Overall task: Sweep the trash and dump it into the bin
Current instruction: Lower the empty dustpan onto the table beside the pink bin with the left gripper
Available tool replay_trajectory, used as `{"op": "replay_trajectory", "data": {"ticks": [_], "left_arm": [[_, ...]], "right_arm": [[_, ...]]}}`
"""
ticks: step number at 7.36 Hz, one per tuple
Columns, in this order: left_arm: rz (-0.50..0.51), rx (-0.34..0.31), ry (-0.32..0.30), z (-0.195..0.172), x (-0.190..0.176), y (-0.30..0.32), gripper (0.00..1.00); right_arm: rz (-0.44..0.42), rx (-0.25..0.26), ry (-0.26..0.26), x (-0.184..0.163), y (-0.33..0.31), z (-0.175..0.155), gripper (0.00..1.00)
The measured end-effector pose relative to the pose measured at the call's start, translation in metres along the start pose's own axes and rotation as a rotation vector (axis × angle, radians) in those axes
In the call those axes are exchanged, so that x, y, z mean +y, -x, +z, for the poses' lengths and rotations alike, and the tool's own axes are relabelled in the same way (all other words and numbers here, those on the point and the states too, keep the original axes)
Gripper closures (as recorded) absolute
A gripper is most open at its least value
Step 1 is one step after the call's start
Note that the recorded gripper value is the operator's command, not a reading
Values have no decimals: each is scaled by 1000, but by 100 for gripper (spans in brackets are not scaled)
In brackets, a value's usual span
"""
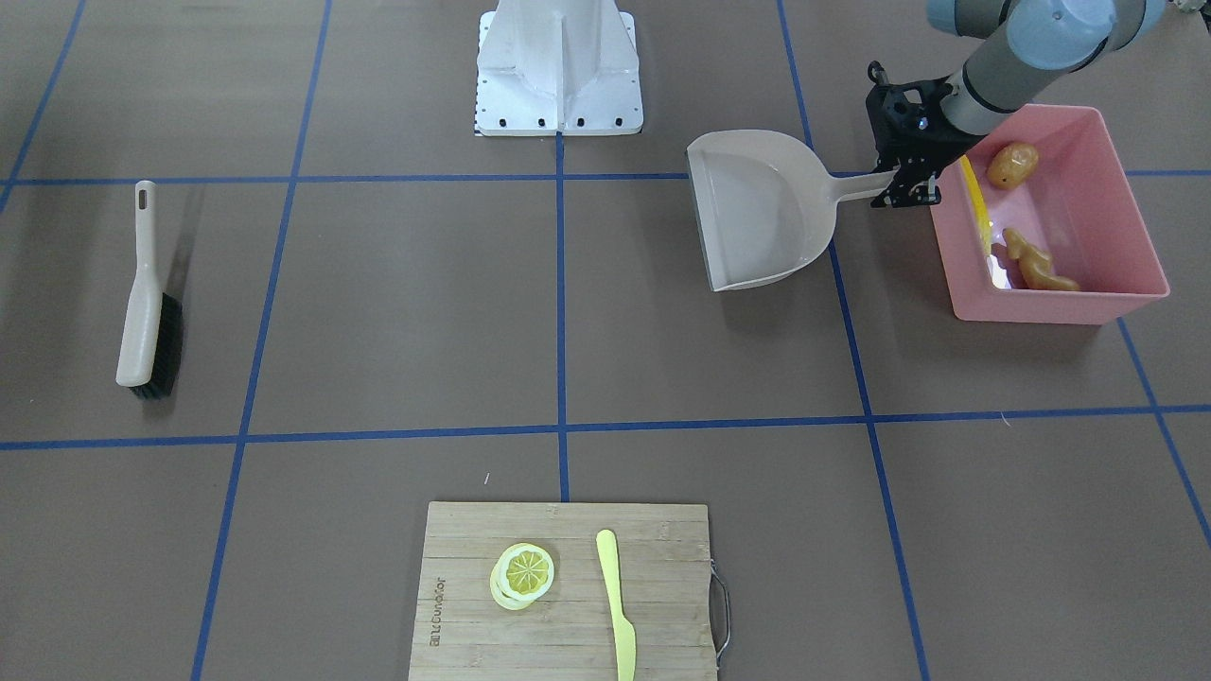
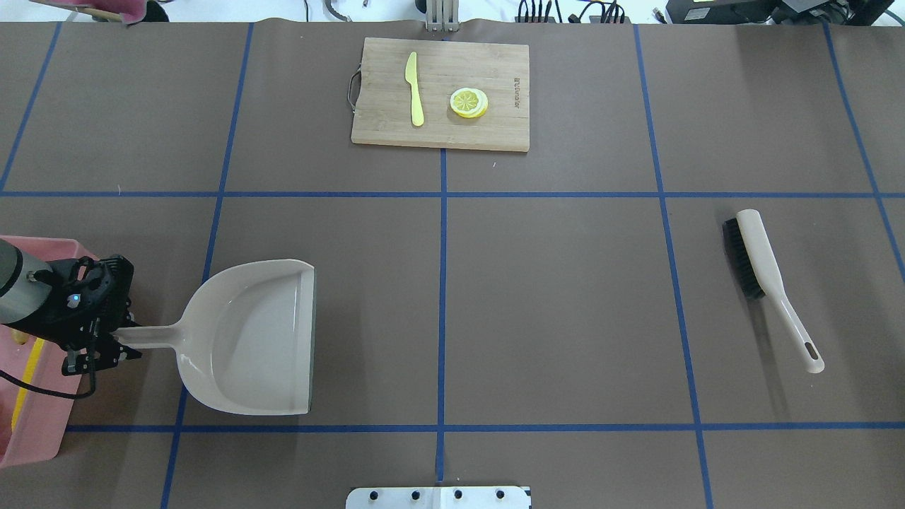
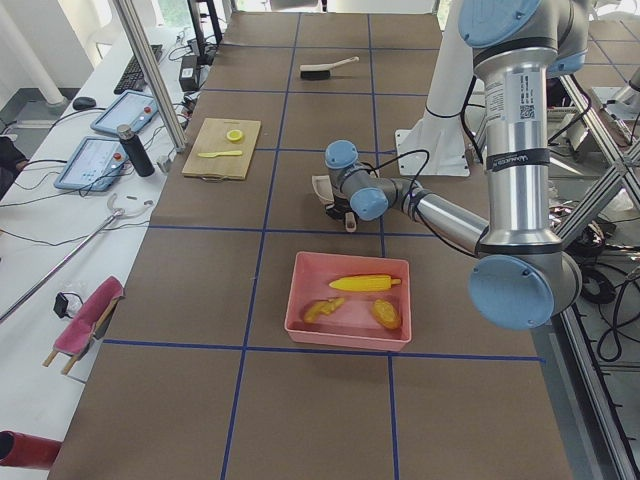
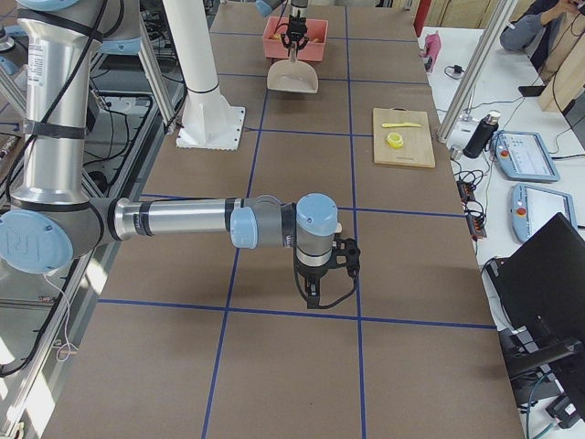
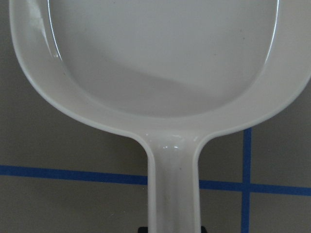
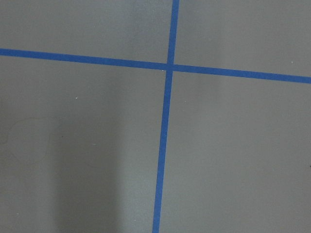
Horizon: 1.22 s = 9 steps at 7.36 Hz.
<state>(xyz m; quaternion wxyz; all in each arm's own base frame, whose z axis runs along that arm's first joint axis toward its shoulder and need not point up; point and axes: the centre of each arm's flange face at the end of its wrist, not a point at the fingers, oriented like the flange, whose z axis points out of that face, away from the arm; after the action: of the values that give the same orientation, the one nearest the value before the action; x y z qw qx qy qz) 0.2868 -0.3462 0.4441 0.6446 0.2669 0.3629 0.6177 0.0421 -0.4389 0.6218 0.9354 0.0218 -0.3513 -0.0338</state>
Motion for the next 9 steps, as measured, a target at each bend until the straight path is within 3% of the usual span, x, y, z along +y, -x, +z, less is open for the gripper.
{"op": "replay_trajectory", "data": {"ticks": [5, 7, 8, 9], "left_arm": [[-20, -6, 42, 7, 13, -1, 100], [-28, -3, 54, 10, 15, -1, 86], [-30, -1, 57, 11, 15, -2, 67], [-30, 0, 56, 12, 14, -2, 60]], "right_arm": [[0, 1, 0, 0, 0, 0, 0], [0, 0, 0, 0, 0, 0, 0], [0, 1, 0, 0, 0, 0, 0], [0, 1, 0, 0, 0, 0, 0]]}}
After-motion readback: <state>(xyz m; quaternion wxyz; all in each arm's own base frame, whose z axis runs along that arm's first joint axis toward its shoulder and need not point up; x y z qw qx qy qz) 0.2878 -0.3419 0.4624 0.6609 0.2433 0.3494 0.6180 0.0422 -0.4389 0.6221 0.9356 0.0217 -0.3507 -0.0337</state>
